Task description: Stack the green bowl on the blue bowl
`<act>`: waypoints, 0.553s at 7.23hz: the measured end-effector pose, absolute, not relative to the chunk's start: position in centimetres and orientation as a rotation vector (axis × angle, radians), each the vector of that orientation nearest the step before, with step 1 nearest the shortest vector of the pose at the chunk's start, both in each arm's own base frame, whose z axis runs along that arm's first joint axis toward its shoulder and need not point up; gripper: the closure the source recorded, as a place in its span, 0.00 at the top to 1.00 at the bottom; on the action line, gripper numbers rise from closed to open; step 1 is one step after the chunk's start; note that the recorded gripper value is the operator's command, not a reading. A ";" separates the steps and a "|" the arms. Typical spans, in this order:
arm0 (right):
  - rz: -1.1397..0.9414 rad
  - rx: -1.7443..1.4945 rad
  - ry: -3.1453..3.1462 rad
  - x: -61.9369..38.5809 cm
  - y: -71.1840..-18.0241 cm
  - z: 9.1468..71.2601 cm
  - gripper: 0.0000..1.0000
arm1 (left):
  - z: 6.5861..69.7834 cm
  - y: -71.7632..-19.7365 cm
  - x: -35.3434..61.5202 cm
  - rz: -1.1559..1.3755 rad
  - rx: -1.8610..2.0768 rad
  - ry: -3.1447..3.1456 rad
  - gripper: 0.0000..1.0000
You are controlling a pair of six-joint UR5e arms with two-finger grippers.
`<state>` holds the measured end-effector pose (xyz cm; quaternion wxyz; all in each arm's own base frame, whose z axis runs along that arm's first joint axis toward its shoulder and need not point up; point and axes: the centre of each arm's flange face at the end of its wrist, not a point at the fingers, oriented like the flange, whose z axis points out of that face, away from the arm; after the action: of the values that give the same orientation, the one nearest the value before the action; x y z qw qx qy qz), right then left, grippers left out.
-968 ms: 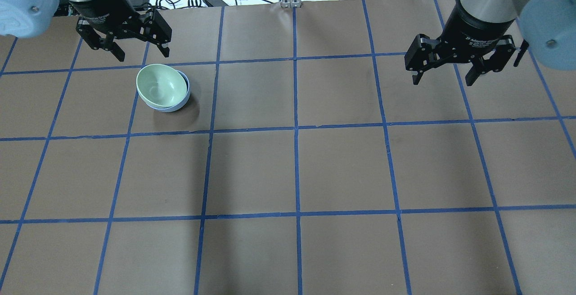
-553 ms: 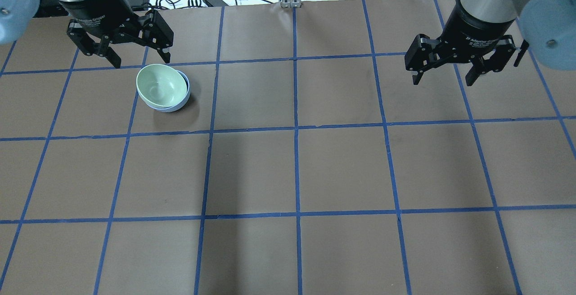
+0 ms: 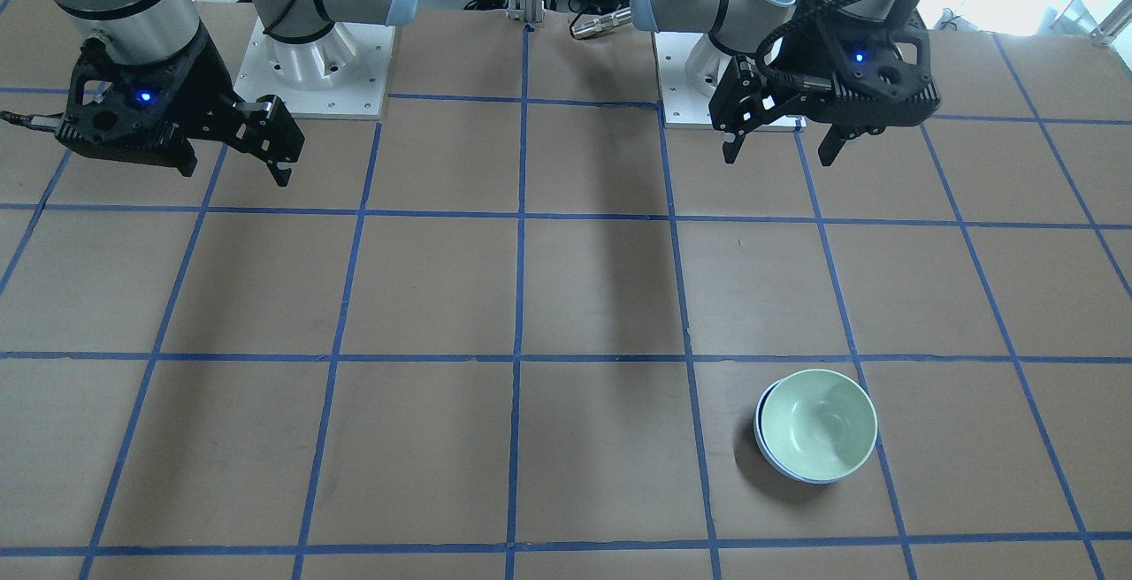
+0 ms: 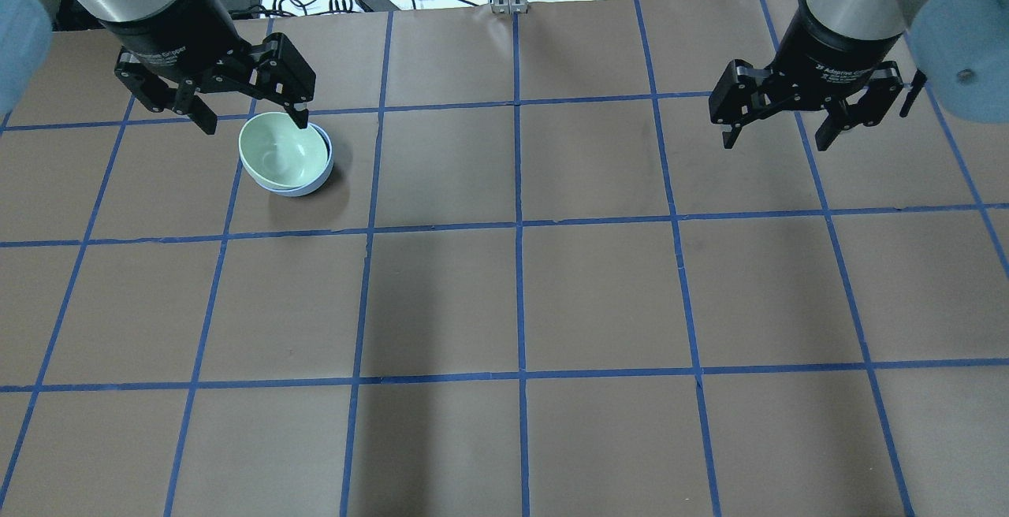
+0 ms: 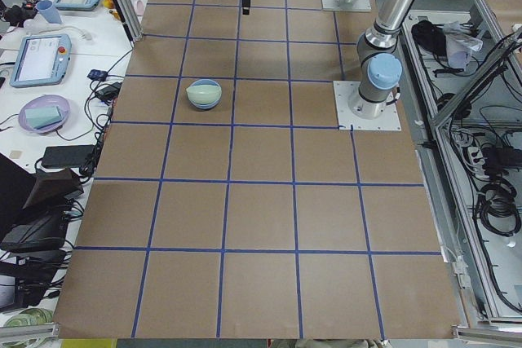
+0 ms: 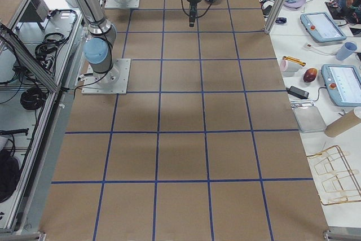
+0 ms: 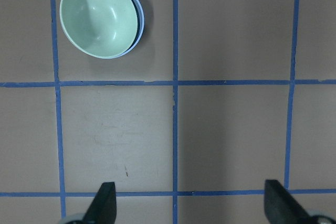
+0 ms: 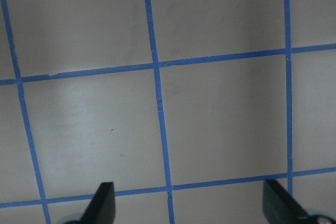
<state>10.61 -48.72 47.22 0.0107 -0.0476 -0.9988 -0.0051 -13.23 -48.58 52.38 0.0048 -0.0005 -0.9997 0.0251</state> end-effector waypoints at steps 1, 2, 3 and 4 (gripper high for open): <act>-0.016 -0.148 -3.117 10.6 -48.7 47.2 1.00 | 52.6 -48.3 -13.1 0.088 -0.006 -3.133 1.00; -0.016 -0.148 -3.117 10.6 -48.7 47.2 1.00 | 52.9 -48.0 -13.0 0.097 -0.020 -3.135 1.00; -0.016 -0.148 -3.117 10.6 -48.7 47.2 1.00 | 53.0 -47.9 -12.9 0.101 -0.043 -3.136 1.00; -0.016 -0.148 -3.117 10.6 -48.7 47.2 1.00 | 53.0 -47.9 -12.9 0.101 -0.056 -3.136 1.00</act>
<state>10.61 -48.72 47.22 0.0106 -0.0476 -0.9988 -0.0051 -12.93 -47.86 53.04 0.0015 -0.0180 -0.9993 0.0322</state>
